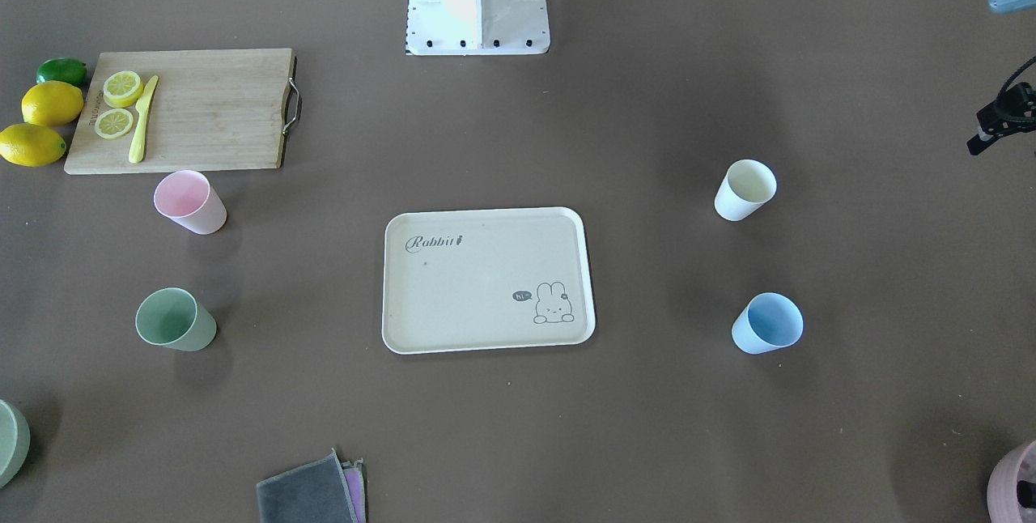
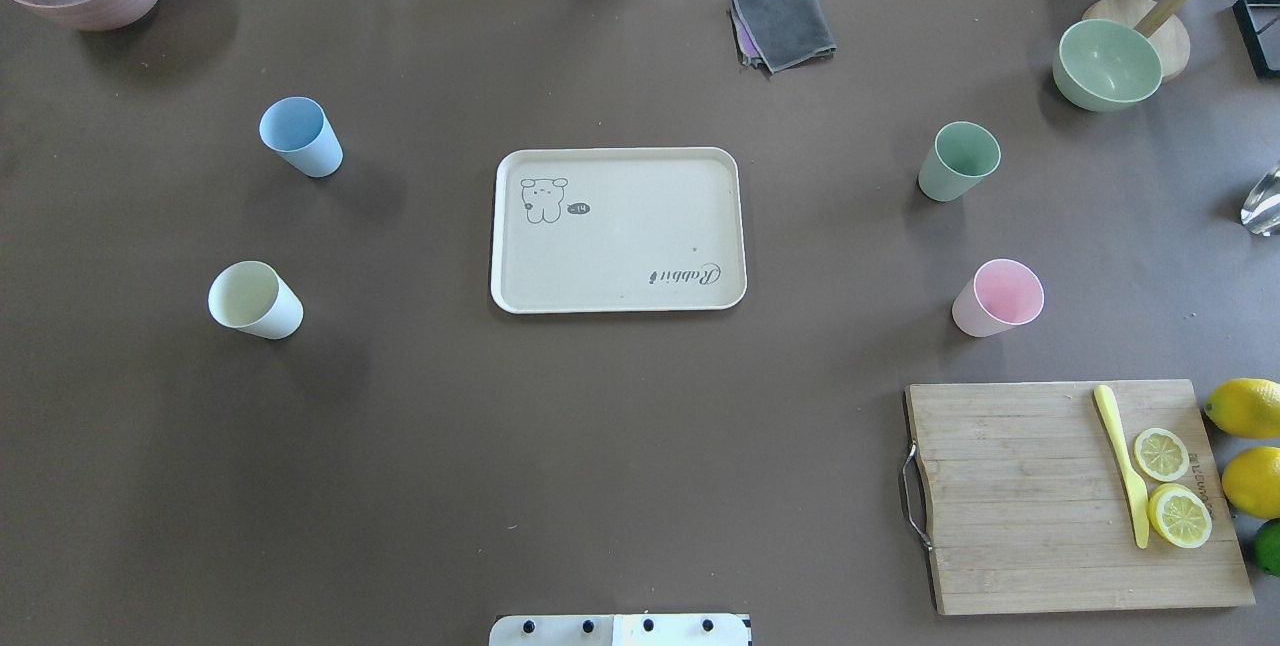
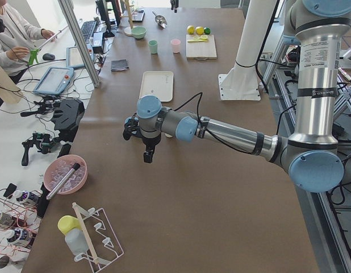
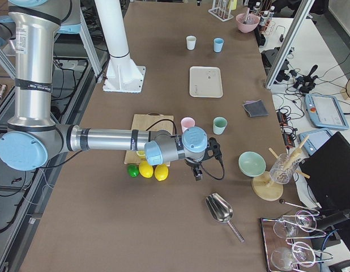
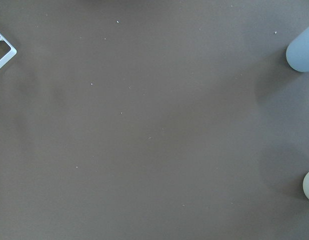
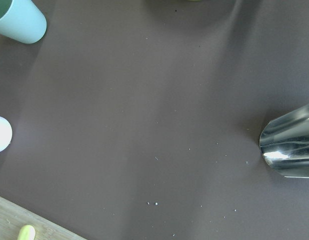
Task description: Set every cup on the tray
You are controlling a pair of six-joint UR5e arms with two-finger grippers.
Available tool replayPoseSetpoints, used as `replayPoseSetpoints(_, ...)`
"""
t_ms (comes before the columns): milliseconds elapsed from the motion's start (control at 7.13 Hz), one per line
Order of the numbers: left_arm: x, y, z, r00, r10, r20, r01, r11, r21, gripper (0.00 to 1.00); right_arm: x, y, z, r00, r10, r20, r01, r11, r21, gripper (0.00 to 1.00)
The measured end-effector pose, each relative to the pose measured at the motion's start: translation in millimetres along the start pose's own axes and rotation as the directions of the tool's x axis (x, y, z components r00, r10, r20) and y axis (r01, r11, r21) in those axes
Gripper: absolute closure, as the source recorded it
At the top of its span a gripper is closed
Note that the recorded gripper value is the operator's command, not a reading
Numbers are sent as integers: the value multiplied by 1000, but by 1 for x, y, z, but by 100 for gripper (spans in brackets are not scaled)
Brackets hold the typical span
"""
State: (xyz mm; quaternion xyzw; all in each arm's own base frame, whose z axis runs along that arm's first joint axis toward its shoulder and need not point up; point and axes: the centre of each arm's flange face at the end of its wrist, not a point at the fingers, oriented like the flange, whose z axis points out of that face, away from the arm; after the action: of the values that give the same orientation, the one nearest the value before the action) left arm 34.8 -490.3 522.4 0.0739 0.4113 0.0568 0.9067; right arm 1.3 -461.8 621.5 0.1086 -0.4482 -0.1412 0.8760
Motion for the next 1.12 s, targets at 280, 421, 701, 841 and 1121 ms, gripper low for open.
replayPoseSetpoints(280,7,-2,-5,1000,15,-3,-15,1000,12,2,0,1,1,1000,0,0,0,1000,-3,0)
replayPoseSetpoints(421,11,-3,-7,1000,24,-4,-24,1000,19,2,-2,0,2,1000,-5,1,5,1000,-4,0)
replayPoseSetpoints(701,19,-2,-14,999,38,-14,-38,999,31,2,-12,-5,3,999,-33,6,33,999,-4,0)
replayPoseSetpoints(841,19,1,-15,999,32,-19,-31,999,31,2,-21,-9,4,998,-54,11,54,999,0,0)
replayPoseSetpoints(1121,15,11,-15,1000,-3,-20,4,1000,25,2,-36,-15,1,994,-98,46,97,995,25,0)
